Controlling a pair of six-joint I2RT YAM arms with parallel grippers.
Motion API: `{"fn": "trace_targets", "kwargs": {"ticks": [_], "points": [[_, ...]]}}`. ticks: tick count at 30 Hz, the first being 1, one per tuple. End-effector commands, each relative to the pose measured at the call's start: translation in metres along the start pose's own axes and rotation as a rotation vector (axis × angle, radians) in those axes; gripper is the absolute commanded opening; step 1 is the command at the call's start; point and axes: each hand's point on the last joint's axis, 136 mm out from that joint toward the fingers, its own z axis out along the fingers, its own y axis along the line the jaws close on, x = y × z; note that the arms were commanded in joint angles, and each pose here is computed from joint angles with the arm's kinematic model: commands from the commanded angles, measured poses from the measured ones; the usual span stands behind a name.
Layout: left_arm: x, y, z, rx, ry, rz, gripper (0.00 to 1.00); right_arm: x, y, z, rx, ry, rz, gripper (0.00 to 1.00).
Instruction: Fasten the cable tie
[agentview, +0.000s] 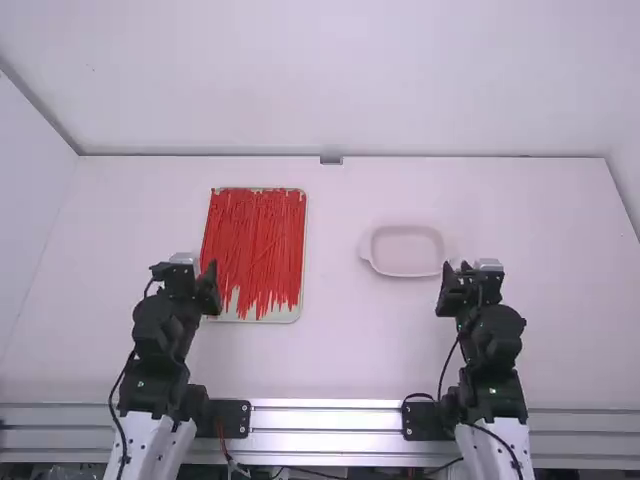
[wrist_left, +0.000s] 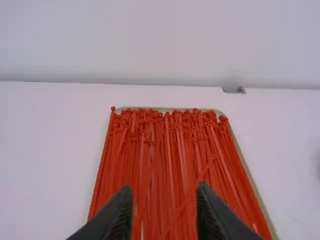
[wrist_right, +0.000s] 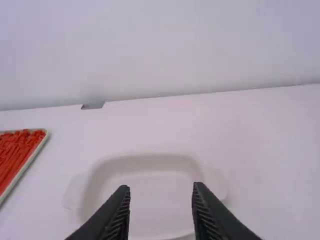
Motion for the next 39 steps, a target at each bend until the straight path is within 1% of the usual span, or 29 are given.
{"fn": "trace_targets", "kwargs": {"ticks": [1, 5, 6, 7, 10, 13, 15, 17, 18, 19, 24, 33, 37, 39], "points": [[-0.017, -0.008, 0.001, 0.034, -0.001, -0.011, 0.38, -0.020, 0.005, 0.001, -0.026, -0.012, -0.005, 0.38], [-0.027, -0.011, 0.010, 0.045, 0.050, -0.023, 0.48, -0.020, 0.012, 0.008, -0.053, 0.056, 0.014, 0.48], [-0.027, -0.011, 0.010, 0.045, 0.053, -0.023, 0.49, -0.019, 0.012, 0.008, -0.054, 0.061, 0.012, 0.48], [-0.029, -0.012, 0.013, 0.048, 0.070, -0.020, 0.51, -0.020, 0.012, 0.010, -0.054, 0.079, 0.010, 0.51], [-0.031, -0.012, 0.018, 0.046, 0.104, -0.028, 0.56, -0.023, 0.011, 0.014, -0.041, 0.099, 0.011, 0.56], [-0.036, -0.015, 0.026, 0.054, 0.143, -0.065, 0.63, -0.037, 0.012, 0.020, -0.034, 0.127, 0.007, 0.63], [-0.039, -0.015, 0.029, 0.056, 0.153, -0.069, 0.66, -0.041, 0.013, 0.021, -0.038, 0.144, 0.004, 0.65], [-0.042, -0.017, 0.036, 0.061, 0.178, -0.078, 0.70, -0.049, 0.015, 0.024, -0.045, 0.197, -0.005, 0.70], [-0.042, -0.017, 0.037, 0.062, 0.181, -0.079, 0.71, -0.050, 0.016, 0.024, -0.046, 0.204, -0.008, 0.71], [-0.043, -0.018, 0.041, 0.064, 0.199, -0.085, 0.74, -0.053, 0.017, 0.026, -0.050, 0.240, -0.013, 0.74], [-0.038, -0.021, 0.052, 0.072, 0.284, -0.082, 0.82, -0.057, 0.020, 0.034, -0.059, 0.365, 0.000, 0.82], [-0.028, -0.029, 0.061, 0.103, 0.405, -0.129, 0.93, -0.053, 0.020, 0.051, -0.065, 0.476, 0.017, 0.93], [-0.027, -0.029, 0.066, 0.069, 0.439, -0.258, 0.96, -0.046, 0.019, 0.061, -0.064, 0.525, 0.031, 0.97], [-0.029, -0.029, 0.069, 0.052, 0.443, -0.353, 0.98, -0.039, 0.019, 0.067, -0.066, 0.560, 0.035, 0.98]]}}
